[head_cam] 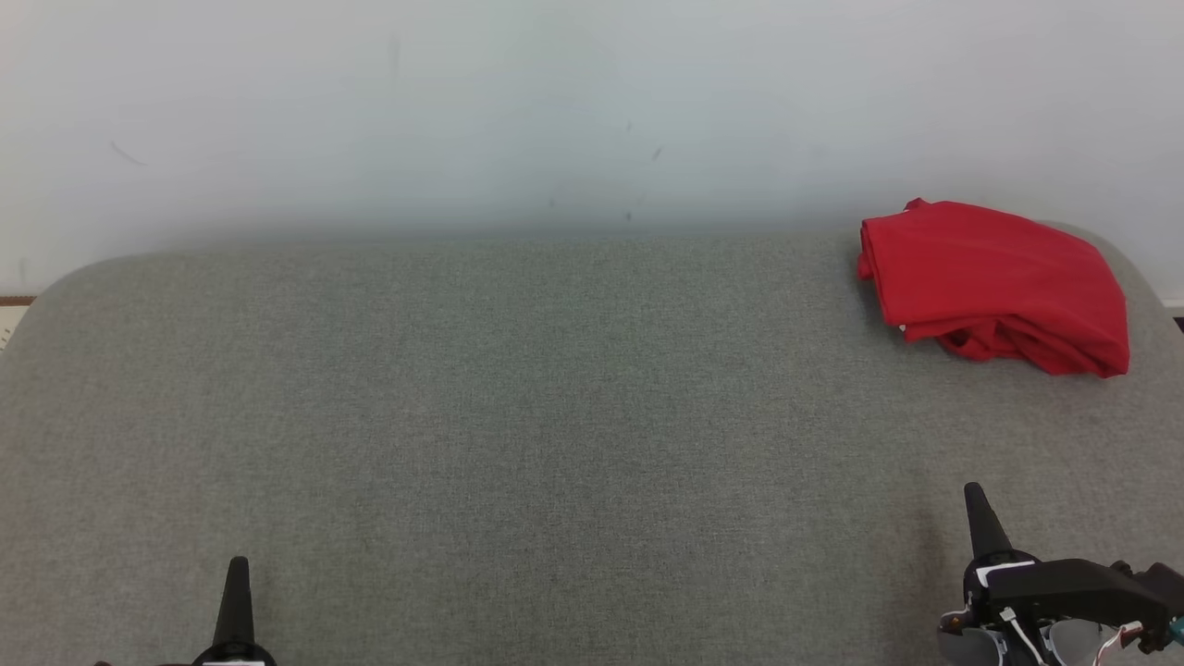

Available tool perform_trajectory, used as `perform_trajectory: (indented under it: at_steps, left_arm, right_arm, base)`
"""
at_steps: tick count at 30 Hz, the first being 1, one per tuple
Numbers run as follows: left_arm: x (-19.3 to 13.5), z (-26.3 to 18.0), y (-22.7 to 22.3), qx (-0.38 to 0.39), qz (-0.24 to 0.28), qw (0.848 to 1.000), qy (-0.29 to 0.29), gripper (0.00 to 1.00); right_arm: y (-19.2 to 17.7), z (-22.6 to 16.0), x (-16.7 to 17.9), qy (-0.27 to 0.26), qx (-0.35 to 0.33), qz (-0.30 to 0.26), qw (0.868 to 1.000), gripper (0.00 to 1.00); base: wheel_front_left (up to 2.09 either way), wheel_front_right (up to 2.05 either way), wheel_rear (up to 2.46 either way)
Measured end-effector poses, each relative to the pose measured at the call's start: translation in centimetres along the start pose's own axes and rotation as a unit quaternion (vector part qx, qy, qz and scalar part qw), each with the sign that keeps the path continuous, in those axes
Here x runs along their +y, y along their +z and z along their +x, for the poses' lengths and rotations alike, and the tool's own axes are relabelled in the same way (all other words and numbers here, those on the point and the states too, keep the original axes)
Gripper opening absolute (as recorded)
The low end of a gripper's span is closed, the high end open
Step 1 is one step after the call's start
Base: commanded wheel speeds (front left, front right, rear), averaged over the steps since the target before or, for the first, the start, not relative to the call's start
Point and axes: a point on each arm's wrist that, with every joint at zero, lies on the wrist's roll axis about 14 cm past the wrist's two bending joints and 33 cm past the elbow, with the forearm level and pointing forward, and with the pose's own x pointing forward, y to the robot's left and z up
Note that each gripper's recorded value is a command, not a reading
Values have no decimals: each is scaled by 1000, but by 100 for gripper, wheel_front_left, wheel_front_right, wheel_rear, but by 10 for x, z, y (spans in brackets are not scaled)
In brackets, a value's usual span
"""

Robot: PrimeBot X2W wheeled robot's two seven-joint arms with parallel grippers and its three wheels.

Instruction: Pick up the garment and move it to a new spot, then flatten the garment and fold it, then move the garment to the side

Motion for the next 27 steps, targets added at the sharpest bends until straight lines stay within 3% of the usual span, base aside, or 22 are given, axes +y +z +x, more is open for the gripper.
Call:
perform_trajectory:
  at_steps: [27]
  left_arm:
    - [-2,8,-4,16,-125,992,-6,0]
  right_arm:
    - [8,9,0,2,-4,136,991,0]
  base:
    - [0,0,0]
